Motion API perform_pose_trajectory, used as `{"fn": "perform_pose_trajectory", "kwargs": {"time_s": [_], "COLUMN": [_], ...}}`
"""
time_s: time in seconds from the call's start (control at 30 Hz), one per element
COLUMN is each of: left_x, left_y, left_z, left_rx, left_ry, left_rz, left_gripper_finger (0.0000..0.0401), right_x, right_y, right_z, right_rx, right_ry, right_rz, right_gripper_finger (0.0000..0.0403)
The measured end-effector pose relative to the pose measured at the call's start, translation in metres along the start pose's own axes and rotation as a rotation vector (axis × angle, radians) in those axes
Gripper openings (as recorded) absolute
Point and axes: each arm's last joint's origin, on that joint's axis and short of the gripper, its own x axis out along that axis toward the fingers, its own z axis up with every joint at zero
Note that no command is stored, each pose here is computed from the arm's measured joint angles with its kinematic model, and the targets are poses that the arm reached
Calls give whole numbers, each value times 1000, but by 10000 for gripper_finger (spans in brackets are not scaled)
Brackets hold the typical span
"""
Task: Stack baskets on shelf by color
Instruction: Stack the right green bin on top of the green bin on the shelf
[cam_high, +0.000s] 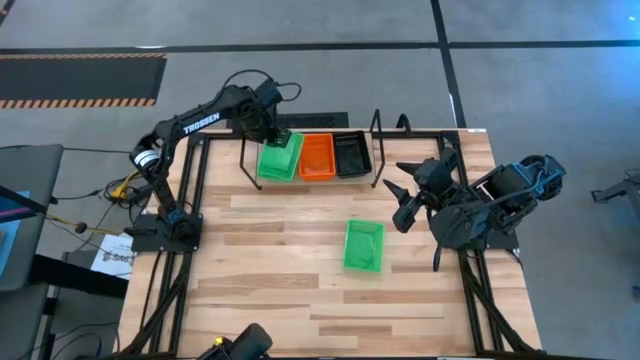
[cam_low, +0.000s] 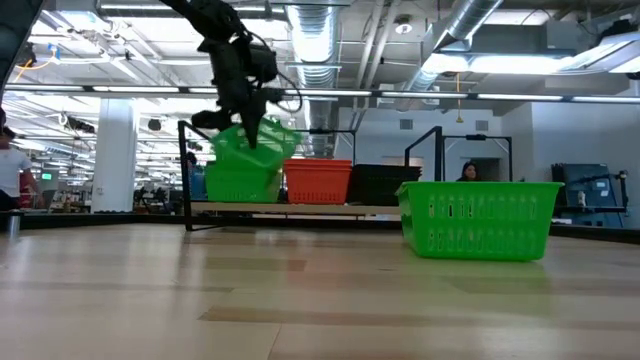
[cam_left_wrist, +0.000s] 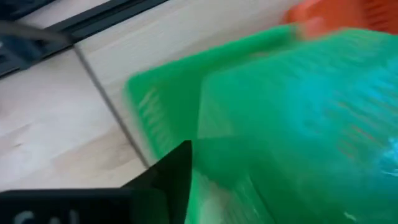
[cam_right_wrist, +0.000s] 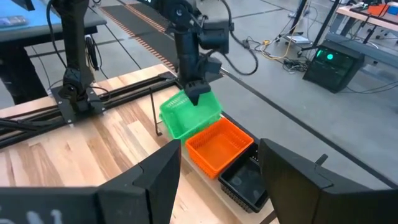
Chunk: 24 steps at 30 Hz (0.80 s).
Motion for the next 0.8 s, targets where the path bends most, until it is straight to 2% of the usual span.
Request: {"fn": "perform_pose_trajectory", "kwargs": {"time_s": [0.17,0.33,0.53,0.67,0.8], "left_x": [-26,-48,-55,-54,-53], "left_y": [-7,-10,-16,-30,-58], "left_z": [9,8,-1,-8,-26], "left_rx": [-11,-9,2,60,182], "left_ry": [-45,-57,-8,9,25], "left_rz": [-72,-3,23,15,-13], "left_gripper_finger": [171,180,181,181,181], "right_x": [0,0,0,-1,0], "right_y": [0,-1,-2,-3,-4], "right_z": [-1,-2,-3,-3,-4], "right_rx": [-9,-26,-39,-48,-61], "right_ry": [5,11,16,20,26], "right_rz": [-1,-3,-7,-11,-16], "right_gripper_finger": [235,235,235,235,235]}}
